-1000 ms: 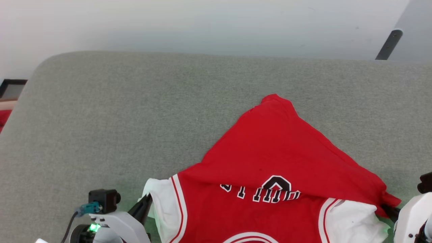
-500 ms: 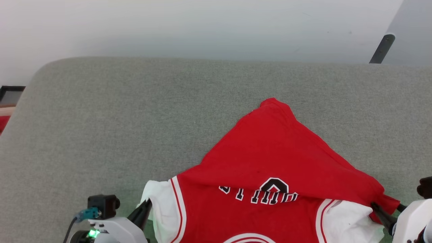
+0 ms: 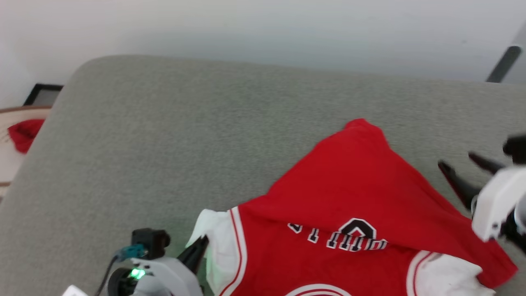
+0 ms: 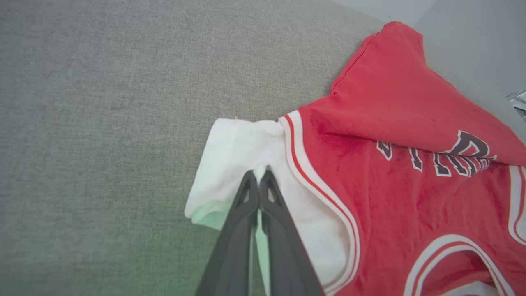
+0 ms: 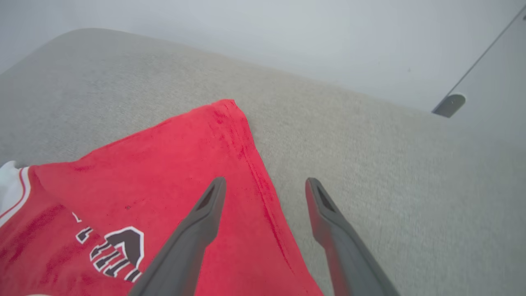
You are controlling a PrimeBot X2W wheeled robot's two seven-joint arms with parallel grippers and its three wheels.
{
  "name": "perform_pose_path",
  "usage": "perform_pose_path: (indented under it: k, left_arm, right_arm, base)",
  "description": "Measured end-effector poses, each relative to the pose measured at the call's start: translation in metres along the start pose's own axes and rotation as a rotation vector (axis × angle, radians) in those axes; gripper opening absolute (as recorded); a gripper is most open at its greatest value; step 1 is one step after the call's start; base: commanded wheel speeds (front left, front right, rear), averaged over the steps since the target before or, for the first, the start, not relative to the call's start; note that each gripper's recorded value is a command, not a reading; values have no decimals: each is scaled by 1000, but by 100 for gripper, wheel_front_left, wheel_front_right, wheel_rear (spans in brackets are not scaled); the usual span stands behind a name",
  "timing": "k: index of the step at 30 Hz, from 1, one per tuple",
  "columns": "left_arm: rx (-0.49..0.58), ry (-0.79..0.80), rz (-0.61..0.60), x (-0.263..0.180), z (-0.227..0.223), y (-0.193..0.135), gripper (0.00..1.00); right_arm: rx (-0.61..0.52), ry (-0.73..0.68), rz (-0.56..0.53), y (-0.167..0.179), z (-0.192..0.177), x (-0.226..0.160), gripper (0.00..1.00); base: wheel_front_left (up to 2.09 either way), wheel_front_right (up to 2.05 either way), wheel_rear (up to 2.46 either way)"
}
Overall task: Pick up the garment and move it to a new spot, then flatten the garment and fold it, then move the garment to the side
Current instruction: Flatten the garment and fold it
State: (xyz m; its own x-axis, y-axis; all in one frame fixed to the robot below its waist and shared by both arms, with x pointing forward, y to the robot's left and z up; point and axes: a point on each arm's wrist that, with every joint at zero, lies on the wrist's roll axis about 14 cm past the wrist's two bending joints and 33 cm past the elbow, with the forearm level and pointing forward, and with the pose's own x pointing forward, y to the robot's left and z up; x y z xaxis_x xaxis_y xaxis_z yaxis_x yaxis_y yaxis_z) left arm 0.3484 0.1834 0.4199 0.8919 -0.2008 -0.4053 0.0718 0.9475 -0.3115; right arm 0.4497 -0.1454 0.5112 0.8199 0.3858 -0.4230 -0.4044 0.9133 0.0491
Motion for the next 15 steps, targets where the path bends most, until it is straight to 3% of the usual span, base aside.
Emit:
perform_pose_path:
  k: [4,15]
  left_arm:
    - [-4,-8,-9,1,2,-4,0]
    - [-25,-21,-10,4,2,-5,0]
  right_arm:
    - [-67,-18,49,11,30,30,100]
    - [-154,204,127,31,22,120,100]
  base:
    - [0,0,0]
    - [0,0,0]
